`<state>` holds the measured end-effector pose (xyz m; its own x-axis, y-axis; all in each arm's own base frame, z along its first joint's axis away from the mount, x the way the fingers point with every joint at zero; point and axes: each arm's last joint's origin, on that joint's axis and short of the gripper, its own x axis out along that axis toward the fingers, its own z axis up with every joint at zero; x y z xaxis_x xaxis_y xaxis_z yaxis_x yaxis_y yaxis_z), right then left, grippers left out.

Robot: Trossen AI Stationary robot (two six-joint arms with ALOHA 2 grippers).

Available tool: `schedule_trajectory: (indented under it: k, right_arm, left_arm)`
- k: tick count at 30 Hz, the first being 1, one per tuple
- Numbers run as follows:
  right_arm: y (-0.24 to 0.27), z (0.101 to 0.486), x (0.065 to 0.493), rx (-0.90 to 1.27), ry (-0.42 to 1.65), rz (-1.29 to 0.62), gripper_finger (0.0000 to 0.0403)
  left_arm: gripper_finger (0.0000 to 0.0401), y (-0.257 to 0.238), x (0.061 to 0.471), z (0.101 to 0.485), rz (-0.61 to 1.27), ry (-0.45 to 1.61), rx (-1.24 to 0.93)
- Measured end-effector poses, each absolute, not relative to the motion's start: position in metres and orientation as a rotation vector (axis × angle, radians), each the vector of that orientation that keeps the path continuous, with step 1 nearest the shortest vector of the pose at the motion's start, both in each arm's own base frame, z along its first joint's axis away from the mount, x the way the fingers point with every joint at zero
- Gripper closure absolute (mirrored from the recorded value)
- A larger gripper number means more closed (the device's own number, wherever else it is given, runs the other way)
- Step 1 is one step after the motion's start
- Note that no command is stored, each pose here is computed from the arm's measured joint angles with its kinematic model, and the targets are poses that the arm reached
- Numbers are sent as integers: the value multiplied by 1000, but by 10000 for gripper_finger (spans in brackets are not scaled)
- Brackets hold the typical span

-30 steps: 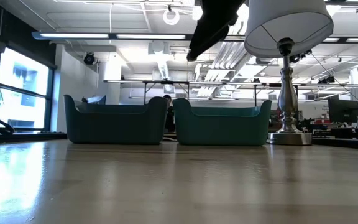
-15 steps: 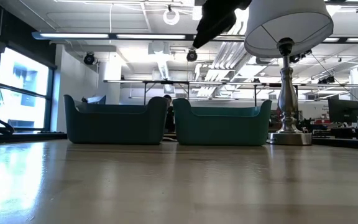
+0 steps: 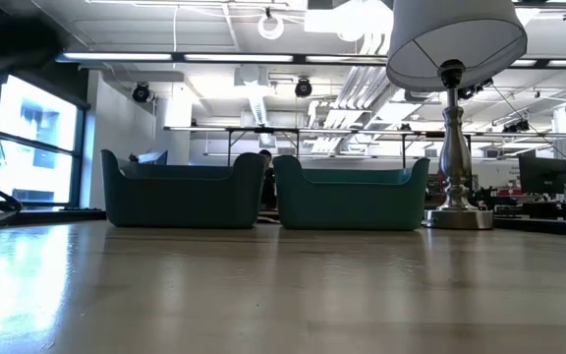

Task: Pick & Place USB Port
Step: Put the purple usb cable into the blue bin

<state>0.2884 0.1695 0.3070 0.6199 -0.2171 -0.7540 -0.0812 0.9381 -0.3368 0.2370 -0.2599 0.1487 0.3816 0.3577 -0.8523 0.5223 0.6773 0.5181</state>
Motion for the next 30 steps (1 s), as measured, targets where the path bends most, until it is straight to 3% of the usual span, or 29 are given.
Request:
schedule_trajectory:
  k: [4,10,16,19,23,30]
  right_arm:
    - [185,327,256,-324,857,-35,199]
    - [194,348,220,-252,795,-2,227]
    - [197,350,199,-251,819,-12,275]
    - [197,348,192,-256,841,-41,314]
    - [195,346,186,-284,871,-74,386]
    - [191,345,181,-286,874,-144,399]
  left_arm:
    - [394,-246,246,193,-30,1016,955]
    - [394,-197,259,249,110,906,1012]
    - [394,-112,261,287,437,750,767]
    - [394,-67,252,286,522,679,598]
    - [394,-21,237,270,468,520,474]
    - [394,26,217,245,404,312,548]
